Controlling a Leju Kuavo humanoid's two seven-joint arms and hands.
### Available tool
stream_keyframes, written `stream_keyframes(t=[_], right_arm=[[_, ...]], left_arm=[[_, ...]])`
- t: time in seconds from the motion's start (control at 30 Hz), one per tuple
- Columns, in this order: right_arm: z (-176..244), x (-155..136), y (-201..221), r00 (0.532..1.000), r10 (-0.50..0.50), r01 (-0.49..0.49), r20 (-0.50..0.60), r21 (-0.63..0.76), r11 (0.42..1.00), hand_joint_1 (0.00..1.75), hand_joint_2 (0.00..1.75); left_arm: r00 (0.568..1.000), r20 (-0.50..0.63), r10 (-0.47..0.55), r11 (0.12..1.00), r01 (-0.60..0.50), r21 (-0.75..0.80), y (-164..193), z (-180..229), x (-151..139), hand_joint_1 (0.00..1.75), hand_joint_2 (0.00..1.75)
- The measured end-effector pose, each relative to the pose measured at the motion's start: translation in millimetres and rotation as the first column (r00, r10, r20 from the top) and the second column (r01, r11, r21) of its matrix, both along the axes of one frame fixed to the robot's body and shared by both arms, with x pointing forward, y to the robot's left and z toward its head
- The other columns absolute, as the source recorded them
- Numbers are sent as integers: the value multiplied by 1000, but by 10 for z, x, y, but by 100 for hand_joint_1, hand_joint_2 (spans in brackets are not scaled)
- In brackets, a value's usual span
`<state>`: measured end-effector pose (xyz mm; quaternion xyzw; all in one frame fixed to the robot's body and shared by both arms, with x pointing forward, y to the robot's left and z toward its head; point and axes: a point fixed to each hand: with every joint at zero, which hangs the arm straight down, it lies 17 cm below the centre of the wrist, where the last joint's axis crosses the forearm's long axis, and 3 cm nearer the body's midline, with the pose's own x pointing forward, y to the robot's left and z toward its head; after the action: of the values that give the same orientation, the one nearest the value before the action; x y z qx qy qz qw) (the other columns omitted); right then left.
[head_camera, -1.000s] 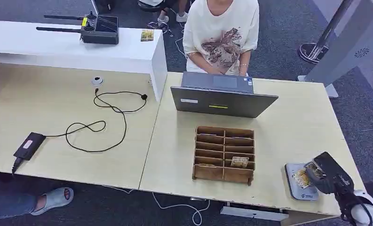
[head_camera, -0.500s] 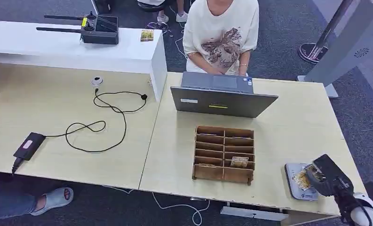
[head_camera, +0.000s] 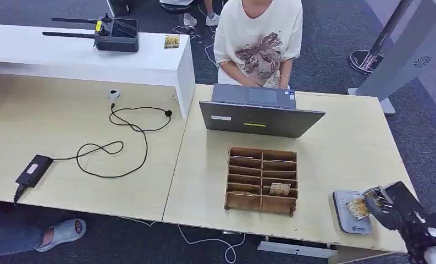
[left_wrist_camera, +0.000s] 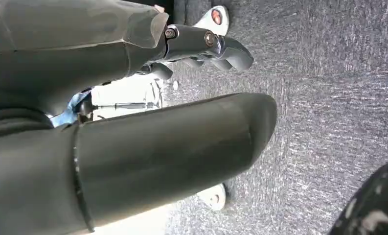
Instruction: Pass the card to the sensor for recognition and then transmit it.
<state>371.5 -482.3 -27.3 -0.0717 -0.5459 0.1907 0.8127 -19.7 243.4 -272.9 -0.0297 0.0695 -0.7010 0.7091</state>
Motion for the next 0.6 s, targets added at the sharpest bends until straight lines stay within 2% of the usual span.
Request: stream_keyframes(t=[0.4,0.6], right_arm=[[366,158,52,993,-1,-6,116,60,998,175,175],[637,264,184,981,44,-55,191,58,997,175,175]], left_arm=[[1000,-5,-1,1000,1,-2,-11,4,-6,0,0],[1000,-5,-1,1000,1,-4,-15,3,-5,0,0]])
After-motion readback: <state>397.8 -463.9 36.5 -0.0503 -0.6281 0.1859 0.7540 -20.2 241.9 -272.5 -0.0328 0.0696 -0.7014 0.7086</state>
